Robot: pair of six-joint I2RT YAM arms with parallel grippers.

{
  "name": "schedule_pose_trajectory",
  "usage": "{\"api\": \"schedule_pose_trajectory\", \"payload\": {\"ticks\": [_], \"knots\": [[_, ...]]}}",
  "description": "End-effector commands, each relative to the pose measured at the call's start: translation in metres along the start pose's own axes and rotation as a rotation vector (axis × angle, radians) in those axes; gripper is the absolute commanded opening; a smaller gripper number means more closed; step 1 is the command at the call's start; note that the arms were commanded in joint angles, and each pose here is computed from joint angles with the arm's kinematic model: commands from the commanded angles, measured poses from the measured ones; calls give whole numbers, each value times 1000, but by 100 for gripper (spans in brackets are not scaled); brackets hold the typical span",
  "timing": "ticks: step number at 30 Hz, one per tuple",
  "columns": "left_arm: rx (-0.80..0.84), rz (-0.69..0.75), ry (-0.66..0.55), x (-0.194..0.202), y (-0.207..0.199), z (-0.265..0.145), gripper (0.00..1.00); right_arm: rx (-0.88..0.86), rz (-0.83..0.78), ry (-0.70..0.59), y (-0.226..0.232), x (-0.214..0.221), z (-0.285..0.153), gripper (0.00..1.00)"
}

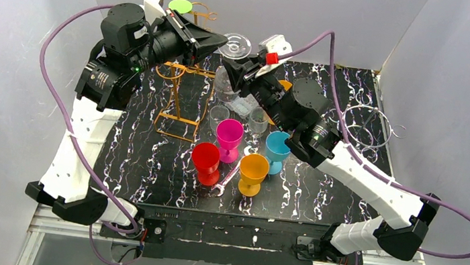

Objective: Take the wine glass off the wine glass rack
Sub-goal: Place the wine glass at the center of the board.

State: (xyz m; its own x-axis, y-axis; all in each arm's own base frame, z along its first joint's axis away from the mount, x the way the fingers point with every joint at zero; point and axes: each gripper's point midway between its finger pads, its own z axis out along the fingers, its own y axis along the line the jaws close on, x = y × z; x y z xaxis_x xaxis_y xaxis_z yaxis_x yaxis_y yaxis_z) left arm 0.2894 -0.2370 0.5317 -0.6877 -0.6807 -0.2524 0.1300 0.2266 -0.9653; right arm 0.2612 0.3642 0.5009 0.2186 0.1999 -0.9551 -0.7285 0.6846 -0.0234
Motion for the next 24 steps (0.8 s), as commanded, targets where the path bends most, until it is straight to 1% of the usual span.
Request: {"api": "schedule_pose_trajectory", "payload": {"ticks": [1,4,9,11,12,14,15,16,19,24], "knots": [[79,32,-17,0,-23,-13,0,41,26,-106,-8,-37,2,35],[79,29,-11,2,-23,-12,0,53,37,-115,-10,-38,1,31],[86,14,5,5,-22,-9,0,60,45,-119,-11,-40,2,19],[87,10,8,6,-22,-9,0,65,43,-116,-12,-38,2,18],[88,7,8,6,-22,-9,0,68,38,-113,-12,-36,2,20],[89,6,12,7,-23,-9,0,77,35,-109,-13,-33,2,33],[88,5,14,8,-23,-8,0,82,33,-109,-14,-32,2,38],[87,3,17,9,-22,-8,0,85,30,-110,-15,-32,3,41],[87,3,21,10,-22,-8,0,94,24,-106,-16,-30,5,43],[96,1,22,12,-25,-10,0,106,12,-101,-17,-27,9,41]]}}
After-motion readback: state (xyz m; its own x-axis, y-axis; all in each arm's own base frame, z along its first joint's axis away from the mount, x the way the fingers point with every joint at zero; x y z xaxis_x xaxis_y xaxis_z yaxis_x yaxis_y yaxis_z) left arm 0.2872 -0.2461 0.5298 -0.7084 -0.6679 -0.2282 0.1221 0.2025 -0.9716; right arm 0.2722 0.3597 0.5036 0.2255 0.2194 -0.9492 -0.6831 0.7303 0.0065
